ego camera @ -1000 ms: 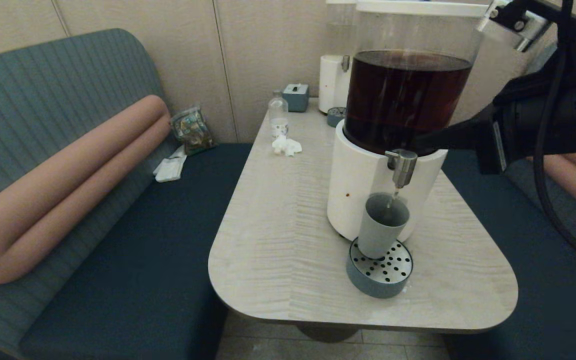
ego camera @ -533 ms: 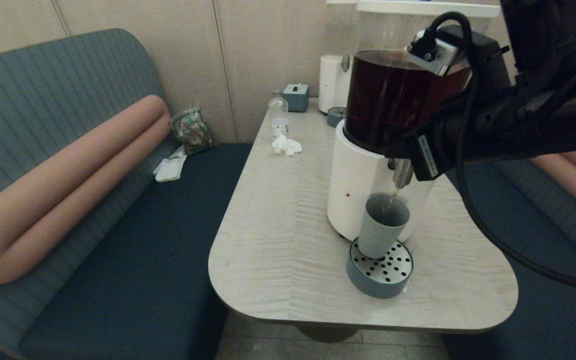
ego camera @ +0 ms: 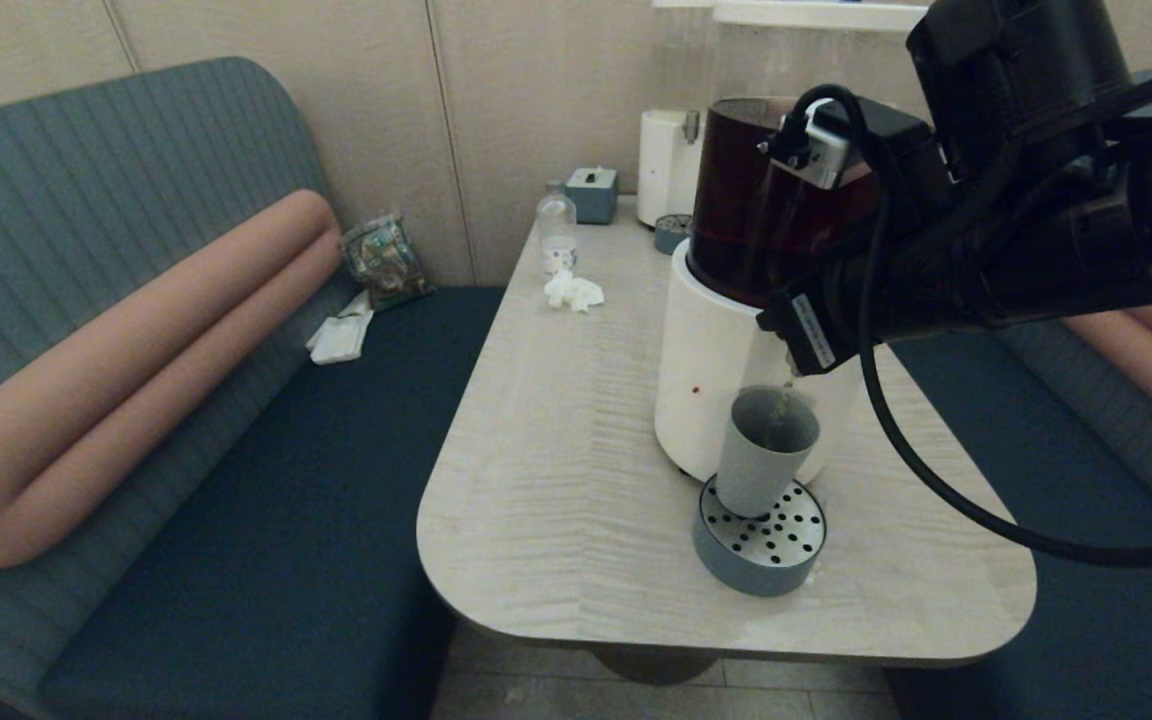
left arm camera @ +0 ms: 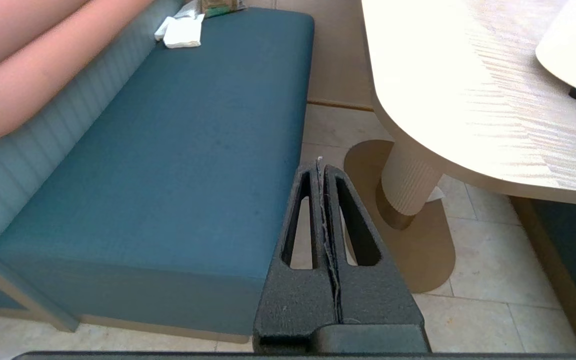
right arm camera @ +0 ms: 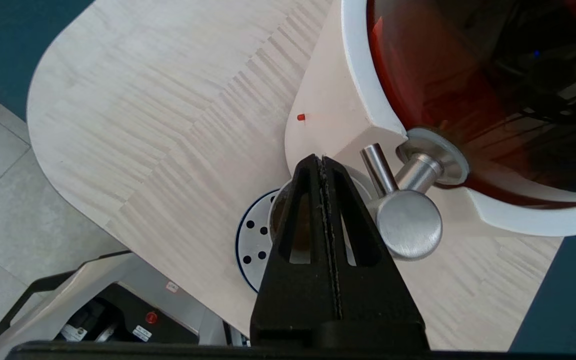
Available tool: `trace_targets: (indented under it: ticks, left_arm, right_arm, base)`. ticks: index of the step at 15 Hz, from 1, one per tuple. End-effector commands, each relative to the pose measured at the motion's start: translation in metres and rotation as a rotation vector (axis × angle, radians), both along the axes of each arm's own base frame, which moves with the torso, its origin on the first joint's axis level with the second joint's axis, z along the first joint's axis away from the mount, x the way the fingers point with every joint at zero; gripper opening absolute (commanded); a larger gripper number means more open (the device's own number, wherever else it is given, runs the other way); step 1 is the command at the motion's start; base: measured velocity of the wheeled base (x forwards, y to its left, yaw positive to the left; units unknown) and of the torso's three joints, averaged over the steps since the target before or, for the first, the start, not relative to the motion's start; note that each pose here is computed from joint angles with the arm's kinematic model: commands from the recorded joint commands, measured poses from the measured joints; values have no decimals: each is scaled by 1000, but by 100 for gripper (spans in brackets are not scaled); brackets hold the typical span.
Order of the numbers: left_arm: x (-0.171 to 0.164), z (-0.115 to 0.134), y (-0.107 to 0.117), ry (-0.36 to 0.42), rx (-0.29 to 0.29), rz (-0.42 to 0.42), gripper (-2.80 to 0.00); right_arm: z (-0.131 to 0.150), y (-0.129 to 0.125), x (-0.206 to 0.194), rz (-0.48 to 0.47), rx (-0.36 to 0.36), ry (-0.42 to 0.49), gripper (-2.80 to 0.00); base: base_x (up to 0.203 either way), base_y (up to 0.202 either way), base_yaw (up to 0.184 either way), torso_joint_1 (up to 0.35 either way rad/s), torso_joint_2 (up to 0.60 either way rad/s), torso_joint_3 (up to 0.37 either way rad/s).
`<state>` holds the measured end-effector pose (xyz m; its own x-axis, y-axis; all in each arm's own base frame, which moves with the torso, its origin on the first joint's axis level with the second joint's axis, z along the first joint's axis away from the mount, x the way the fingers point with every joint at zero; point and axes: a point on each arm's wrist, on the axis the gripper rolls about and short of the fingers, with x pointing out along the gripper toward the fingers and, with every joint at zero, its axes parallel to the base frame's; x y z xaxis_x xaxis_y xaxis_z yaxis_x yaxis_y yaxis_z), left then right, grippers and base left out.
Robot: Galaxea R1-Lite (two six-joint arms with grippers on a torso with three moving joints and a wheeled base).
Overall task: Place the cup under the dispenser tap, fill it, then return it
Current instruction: Turn off the faucet
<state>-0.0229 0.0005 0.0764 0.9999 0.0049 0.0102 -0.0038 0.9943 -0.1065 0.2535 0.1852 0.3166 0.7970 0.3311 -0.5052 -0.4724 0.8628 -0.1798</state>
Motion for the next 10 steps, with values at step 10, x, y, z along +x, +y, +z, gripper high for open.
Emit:
trace_targets:
  ticks: [10]
  left_arm:
    - [0,0,0,1,-1,0,-280]
  right_arm:
    - [-6,-2,19,-36,-5,-3,-280]
  base:
    - [0,0,0,0,0,0]
